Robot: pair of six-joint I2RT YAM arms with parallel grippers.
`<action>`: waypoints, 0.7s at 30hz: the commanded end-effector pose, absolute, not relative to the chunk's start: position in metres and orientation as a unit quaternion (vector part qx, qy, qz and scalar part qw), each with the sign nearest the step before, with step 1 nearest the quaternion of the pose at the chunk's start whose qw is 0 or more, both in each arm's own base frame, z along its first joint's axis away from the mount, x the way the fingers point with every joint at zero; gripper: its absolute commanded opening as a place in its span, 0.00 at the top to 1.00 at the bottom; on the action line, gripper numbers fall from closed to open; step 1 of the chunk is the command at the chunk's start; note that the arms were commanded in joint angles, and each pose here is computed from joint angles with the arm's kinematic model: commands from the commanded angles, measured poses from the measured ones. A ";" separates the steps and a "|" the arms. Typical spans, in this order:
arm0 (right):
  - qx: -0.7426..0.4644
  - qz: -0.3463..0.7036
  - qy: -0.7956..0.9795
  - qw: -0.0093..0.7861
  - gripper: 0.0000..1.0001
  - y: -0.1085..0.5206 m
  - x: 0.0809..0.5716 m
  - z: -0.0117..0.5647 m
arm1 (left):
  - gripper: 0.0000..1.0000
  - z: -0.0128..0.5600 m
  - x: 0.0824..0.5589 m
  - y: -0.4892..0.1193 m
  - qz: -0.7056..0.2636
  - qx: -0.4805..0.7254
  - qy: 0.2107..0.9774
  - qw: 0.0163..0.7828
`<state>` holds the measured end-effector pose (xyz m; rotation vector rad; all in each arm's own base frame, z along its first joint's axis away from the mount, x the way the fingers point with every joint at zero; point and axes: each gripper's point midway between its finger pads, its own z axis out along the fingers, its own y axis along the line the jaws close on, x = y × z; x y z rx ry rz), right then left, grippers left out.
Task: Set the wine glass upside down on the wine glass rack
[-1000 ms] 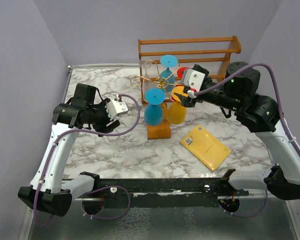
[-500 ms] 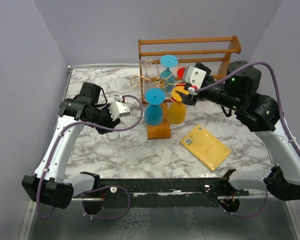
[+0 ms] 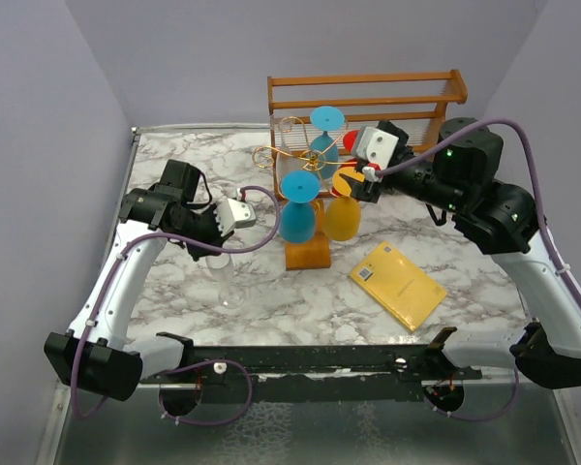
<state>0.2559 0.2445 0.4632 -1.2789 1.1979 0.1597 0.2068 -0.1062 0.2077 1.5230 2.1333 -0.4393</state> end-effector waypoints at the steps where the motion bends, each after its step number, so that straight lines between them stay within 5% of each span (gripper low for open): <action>1: -0.509 0.046 0.543 0.667 0.32 0.230 0.274 0.479 | 1.00 0.225 0.206 -0.104 -0.146 0.564 0.773 0.251; 15: -0.402 0.018 0.599 0.692 0.29 0.205 0.316 0.490 | 1.00 0.321 0.279 -0.046 0.097 0.461 0.800 0.372; 21: -0.354 0.025 0.619 0.700 0.27 0.201 0.334 0.492 | 1.00 0.395 0.316 -0.035 0.168 0.368 0.767 0.498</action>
